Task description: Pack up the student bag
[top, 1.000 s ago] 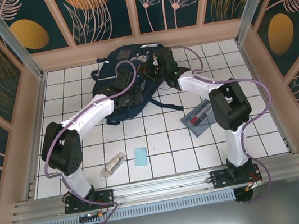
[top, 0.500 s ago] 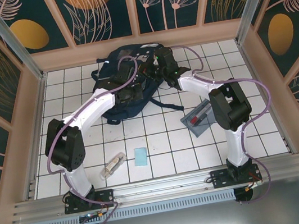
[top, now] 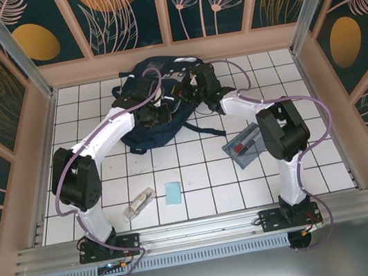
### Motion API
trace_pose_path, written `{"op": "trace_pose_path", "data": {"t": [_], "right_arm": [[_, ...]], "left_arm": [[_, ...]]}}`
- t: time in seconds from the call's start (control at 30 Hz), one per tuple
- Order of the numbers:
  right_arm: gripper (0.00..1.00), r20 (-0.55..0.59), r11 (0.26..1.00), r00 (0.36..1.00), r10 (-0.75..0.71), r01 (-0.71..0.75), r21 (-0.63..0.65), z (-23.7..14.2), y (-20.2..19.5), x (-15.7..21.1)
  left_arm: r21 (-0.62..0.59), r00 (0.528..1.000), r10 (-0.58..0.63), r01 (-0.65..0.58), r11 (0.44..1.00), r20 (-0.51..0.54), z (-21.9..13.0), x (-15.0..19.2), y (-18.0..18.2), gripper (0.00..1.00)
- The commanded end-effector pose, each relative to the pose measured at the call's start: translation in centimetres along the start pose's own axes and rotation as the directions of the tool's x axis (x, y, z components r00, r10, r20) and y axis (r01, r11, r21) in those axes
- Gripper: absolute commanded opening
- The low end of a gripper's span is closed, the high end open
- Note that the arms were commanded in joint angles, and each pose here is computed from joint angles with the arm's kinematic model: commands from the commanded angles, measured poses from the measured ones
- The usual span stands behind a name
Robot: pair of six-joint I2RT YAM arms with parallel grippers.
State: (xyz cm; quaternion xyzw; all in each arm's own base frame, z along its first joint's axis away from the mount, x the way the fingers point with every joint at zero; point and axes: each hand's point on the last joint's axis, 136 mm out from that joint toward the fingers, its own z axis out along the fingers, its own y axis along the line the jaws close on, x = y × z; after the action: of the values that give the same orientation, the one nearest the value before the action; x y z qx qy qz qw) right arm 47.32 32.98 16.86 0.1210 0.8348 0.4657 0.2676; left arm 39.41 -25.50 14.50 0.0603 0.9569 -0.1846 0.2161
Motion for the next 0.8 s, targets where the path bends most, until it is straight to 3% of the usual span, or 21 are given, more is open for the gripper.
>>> {"op": "trace_pose_path", "data": {"t": [0.0, 0.17, 0.37, 0.5, 0.6, 0.77], "right_arm": [[0.0, 0.035, 0.991, 0.995, -0.094, 0.097, -0.088, -2.4, 3.4, -1.7], [0.0, 0.026, 0.989, 0.993, -0.117, 0.119, -0.084, -2.4, 3.8, -1.9], [0.0, 0.046, 0.98, 0.979, -0.199, 0.199, -0.009, -2.9, 3.7, -3.4], [0.0, 0.049, 0.981, 0.98, -0.192, 0.192, 0.0, -3.0, 3.2, -4.2], [0.0, 0.051, 0.982, 0.98, -0.191, 0.191, 0.002, -2.9, 3.1, -4.4], [0.0, 0.032, 0.983, 0.983, -0.182, 0.183, -0.007, -2.7, 2.8, -3.9]], "left_arm": [[-0.103, 0.987, 0.07, -0.056, 0.993, 0.146, -2.1, -3.7, 2.8, 0.0], [-0.146, 0.982, 0.146, -0.128, 0.981, 0.116, -1.5, -3.0, 3.7, 0.0], [-0.373, 0.974, 0.227, -0.208, 0.904, 0.007, -1.9, -1.4, 8.2, 0.0], [-0.429, 0.973, 0.232, -0.217, 0.877, -0.018, -2.3, -0.4, 9.5, 0.0], [-0.342, 0.976, 0.218, -0.211, 0.916, -0.016, -1.8, 0.1, 8.2, 0.0], [0.016, 0.987, 0.147, -0.148, 0.989, 0.06, -2.5, -0.8, 1.4, 0.0]]}}
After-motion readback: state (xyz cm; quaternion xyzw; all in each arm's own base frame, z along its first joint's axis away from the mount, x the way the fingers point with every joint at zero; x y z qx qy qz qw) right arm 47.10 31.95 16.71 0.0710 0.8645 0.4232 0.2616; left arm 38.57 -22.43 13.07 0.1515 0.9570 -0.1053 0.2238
